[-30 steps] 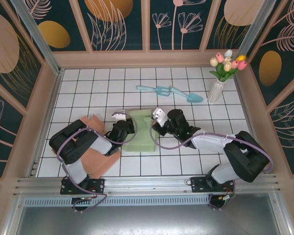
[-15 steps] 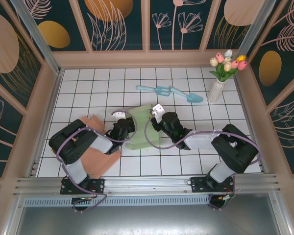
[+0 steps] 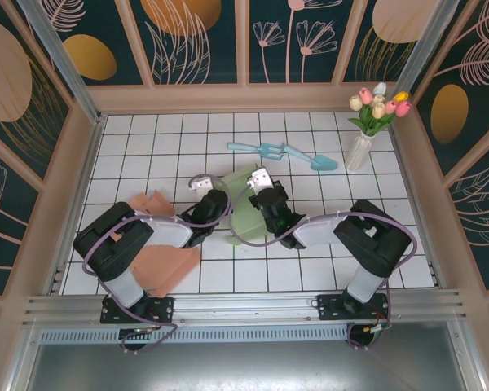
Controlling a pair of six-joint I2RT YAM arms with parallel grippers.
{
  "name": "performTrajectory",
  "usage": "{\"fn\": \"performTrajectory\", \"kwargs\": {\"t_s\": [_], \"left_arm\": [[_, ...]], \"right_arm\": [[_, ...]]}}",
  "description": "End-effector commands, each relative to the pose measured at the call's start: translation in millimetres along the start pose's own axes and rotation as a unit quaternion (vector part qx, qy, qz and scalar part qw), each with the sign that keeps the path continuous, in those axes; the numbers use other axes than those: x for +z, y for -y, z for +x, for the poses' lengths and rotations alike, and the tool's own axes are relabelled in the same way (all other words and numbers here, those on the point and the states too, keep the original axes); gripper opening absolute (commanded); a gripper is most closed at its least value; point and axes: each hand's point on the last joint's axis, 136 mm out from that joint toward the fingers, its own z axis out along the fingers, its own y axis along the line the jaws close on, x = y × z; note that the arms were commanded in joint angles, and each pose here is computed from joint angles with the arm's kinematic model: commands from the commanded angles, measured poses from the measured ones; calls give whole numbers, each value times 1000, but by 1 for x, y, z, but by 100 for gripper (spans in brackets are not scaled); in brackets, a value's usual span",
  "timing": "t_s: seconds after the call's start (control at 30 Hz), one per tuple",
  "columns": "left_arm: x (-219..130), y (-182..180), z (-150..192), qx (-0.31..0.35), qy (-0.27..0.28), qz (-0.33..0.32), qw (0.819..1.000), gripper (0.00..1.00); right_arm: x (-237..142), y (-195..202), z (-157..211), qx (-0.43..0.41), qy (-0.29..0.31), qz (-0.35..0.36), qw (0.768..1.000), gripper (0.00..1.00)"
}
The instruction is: Fold the paper box
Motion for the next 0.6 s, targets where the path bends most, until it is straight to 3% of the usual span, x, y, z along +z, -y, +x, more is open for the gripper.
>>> {"fn": "performTrajectory", "kwargs": {"t_s": [0.0,0.13,0.3,0.47,0.57], "left_arm": [[-13,1,-5,-26,7,-21,999,0],[-20,5,-11,-34,19,-8,999,0],[-23,12,-13,-26,21,7,999,0],[-21,14,-11,-8,22,20,1000,0],[-20,11,-13,2,29,12,1000,0]], "right_arm": [[6,31,3,-12,-17,94,995,6],[5,28,0,-23,-12,82,996,7],[-8,-4,-17,13,31,-48,998,14],[-21,-13,-28,57,35,-107,992,22],[-32,-8,-32,81,35,-122,989,32]]}}
